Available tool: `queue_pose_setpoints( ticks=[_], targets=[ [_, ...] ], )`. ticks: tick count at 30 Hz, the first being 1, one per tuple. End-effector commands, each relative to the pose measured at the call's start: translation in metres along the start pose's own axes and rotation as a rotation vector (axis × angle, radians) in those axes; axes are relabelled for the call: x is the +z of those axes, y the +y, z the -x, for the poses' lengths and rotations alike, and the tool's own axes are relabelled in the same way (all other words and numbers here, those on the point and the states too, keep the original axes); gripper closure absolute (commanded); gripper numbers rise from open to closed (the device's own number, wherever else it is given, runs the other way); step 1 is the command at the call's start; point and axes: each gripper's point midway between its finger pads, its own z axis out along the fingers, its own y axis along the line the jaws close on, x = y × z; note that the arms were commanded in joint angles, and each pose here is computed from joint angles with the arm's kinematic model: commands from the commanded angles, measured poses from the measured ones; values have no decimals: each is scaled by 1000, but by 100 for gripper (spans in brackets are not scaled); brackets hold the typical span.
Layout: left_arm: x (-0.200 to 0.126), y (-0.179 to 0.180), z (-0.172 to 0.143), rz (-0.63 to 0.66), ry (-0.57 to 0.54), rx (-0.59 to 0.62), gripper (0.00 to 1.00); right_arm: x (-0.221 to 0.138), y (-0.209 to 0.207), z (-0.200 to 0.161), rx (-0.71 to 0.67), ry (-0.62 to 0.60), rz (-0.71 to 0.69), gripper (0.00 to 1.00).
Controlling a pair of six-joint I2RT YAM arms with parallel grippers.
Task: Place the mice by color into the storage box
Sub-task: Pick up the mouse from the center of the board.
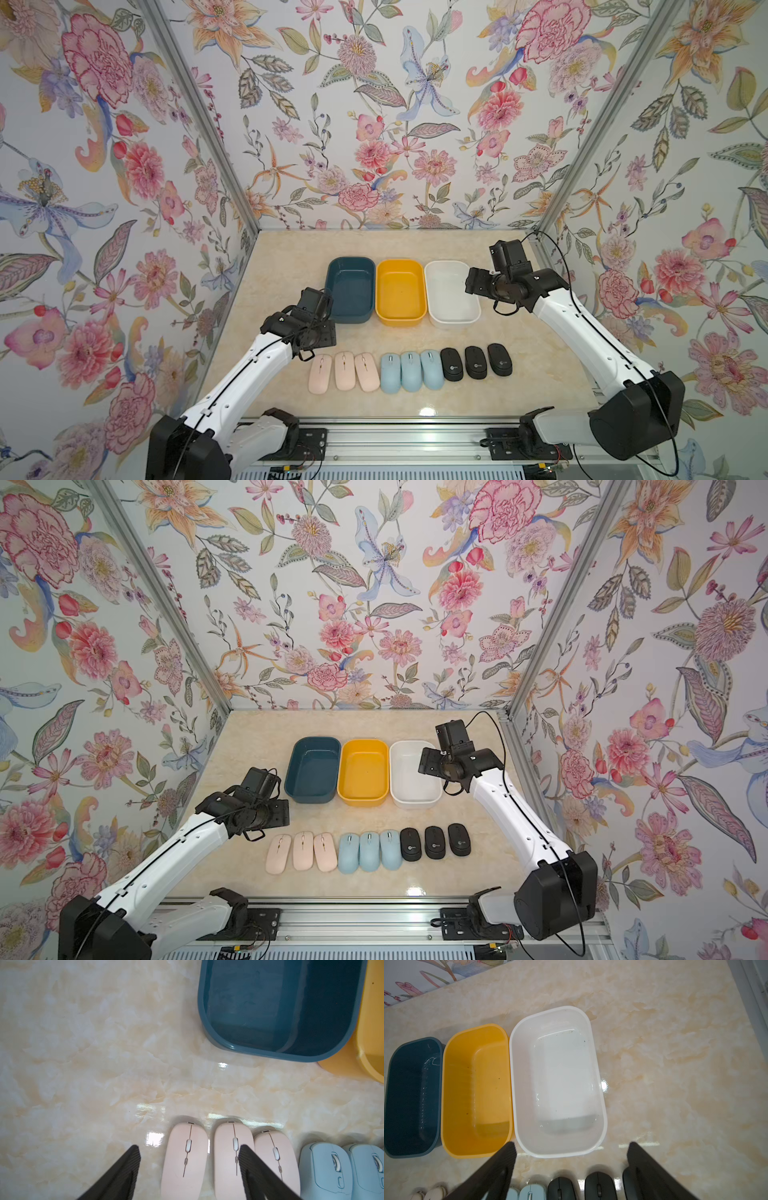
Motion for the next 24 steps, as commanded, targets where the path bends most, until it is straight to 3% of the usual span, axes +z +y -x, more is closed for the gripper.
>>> queue_pose_setpoints(
  ticks=[1, 11, 20, 24],
  targets=[
    [-3, 3, -5, 16, 5, 3, 21, -8, 5, 10, -19, -52, 6, 12],
    [-22, 11, 23, 69, -105, -4, 21, -7, 9, 14, -36, -94, 1, 16],
    [-31, 13, 24, 58, -136, -13, 21, -12, 16, 19, -21, -125, 17, 1],
    [-31, 16, 18, 62, -114, 6, 21, -13, 17, 15, -14, -108, 29, 1]
  ],
)
